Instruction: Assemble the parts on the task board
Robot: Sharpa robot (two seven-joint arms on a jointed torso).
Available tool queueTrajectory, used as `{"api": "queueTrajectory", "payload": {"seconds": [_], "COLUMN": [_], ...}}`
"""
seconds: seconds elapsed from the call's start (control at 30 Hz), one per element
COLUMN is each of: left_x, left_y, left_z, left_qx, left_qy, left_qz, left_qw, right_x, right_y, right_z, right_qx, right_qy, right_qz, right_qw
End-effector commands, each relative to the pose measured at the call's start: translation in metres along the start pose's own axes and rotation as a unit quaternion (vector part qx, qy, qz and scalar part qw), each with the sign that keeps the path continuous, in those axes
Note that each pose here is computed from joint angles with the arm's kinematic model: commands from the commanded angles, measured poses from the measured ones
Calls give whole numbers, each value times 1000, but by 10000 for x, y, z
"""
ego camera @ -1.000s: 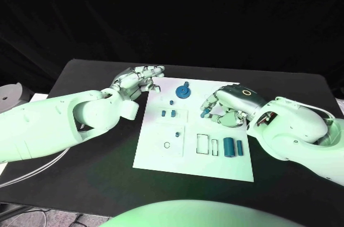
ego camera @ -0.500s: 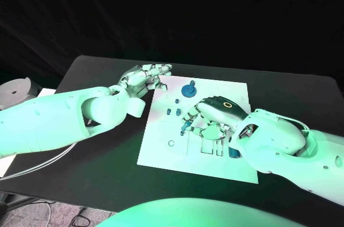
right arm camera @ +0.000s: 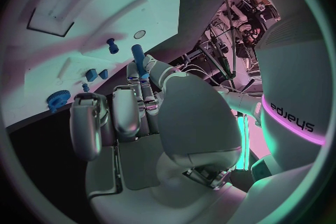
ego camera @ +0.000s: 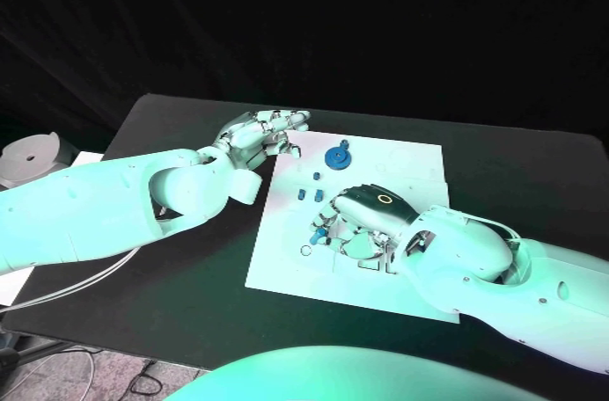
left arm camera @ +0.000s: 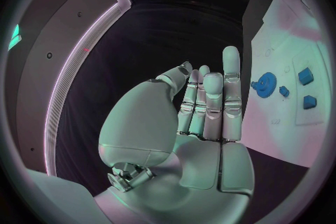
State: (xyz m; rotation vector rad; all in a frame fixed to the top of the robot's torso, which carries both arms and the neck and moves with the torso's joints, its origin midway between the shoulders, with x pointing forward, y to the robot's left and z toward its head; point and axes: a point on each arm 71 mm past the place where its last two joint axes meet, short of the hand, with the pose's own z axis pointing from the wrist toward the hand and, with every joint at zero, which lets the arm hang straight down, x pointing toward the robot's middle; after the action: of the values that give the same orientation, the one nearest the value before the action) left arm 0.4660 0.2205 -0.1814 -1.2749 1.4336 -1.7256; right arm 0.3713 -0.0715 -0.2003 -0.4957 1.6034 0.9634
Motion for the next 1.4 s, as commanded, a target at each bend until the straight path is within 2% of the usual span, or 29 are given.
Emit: {"api": "queueTrajectory", "payload": {"seconds": [0.03,0.9,1.4], "left_x": [33,38,50], "left_y": [-1,-1,2], "left_z": [3,0,-1], "left_qx": [2,1,0], "left_qy": [12,13,16], "left_qz": [-3,-3,-4], "left_qw": [1000,1000,1000], "right_x": [44,239,323], "right_y": [33,47,71], "right_z": [17,132,183], "right_qx": [-13,-11,0], "right_qy": [9,38,56], "right_qz": [-9,-21,-62], "right_qw": [1000,999,997]}}
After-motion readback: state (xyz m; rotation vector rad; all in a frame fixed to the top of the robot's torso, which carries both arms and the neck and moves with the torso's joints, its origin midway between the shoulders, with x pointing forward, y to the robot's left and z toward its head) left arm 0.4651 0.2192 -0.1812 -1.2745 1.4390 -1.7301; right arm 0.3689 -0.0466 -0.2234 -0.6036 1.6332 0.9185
